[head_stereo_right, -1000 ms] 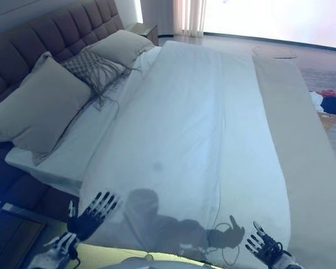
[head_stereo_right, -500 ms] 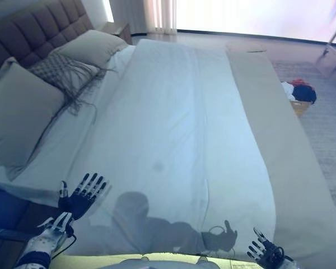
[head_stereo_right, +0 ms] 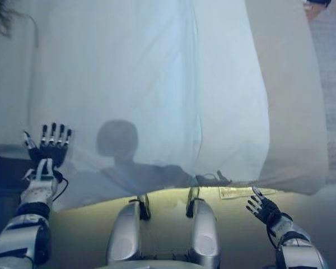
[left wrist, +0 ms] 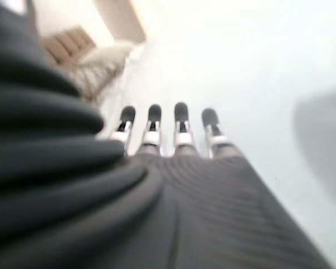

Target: Make the bed neatly

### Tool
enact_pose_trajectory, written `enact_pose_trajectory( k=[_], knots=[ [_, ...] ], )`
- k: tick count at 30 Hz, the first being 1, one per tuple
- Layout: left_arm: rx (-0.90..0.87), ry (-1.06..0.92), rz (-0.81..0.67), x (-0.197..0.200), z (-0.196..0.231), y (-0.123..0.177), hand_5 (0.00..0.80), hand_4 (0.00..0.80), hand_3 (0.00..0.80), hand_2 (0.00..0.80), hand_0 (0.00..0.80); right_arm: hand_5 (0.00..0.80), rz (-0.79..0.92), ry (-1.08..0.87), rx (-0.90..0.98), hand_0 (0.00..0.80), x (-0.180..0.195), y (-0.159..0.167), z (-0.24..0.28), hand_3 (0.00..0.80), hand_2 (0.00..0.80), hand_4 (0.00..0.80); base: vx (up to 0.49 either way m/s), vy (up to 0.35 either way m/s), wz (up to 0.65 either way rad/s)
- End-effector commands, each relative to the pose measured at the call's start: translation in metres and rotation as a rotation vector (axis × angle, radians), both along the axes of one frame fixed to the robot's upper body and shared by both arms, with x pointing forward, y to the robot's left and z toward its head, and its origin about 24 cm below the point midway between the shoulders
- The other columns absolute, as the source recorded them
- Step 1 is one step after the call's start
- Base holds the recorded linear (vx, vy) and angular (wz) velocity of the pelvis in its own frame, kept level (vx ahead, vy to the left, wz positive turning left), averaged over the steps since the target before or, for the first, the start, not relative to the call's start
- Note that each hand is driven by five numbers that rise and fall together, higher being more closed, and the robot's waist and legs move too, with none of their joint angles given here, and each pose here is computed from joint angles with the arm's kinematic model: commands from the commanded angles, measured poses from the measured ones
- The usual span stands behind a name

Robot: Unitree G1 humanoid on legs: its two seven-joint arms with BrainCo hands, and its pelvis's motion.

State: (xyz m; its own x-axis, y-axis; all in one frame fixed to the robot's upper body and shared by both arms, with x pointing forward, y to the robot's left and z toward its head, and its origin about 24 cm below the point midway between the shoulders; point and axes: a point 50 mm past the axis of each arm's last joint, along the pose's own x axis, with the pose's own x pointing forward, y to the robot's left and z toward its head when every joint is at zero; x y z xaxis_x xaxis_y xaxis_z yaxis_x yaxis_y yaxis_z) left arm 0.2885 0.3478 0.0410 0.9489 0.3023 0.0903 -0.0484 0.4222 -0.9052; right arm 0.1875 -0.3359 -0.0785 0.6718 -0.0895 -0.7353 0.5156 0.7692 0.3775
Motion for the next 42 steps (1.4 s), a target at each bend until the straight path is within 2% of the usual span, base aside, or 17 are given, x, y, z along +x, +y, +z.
enact_pose_trajectory(
  k=[1,13,27,42],
  knots=[
    [-0.029,-0.014,0.112,-0.007,0.003,0.015,0.0,0.0,0.0,0.0,0.0,0.0,-0.014,-0.043,-0.045,0.0,0.001,-0.022,0.016,0.0,0.0,0.0,-0.121,0.075,-0.01],
    [-0.094,0.024,0.21,-0.015,0.011,0.036,0.0,0.0,0.0,0.0,0.0,0.0,-0.031,-0.141,-0.125,0.0,0.02,-0.056,0.059,0.0,0.0,0.0,-0.097,0.021,0.04],
    [-0.127,0.089,0.255,-0.048,0.0,0.061,0.0,0.0,0.0,0.0,0.0,0.0,-0.091,-0.227,-0.157,0.0,0.023,-0.073,0.082,0.0,0.0,0.0,-0.095,-0.017,0.1],
    [-0.189,0.147,0.243,-0.08,-0.031,0.06,0.0,0.0,0.0,0.0,0.0,0.0,-0.127,-0.254,-0.159,0.0,0.023,-0.075,0.085,0.0,0.0,0.0,-0.045,-0.009,0.03]
  ],
)
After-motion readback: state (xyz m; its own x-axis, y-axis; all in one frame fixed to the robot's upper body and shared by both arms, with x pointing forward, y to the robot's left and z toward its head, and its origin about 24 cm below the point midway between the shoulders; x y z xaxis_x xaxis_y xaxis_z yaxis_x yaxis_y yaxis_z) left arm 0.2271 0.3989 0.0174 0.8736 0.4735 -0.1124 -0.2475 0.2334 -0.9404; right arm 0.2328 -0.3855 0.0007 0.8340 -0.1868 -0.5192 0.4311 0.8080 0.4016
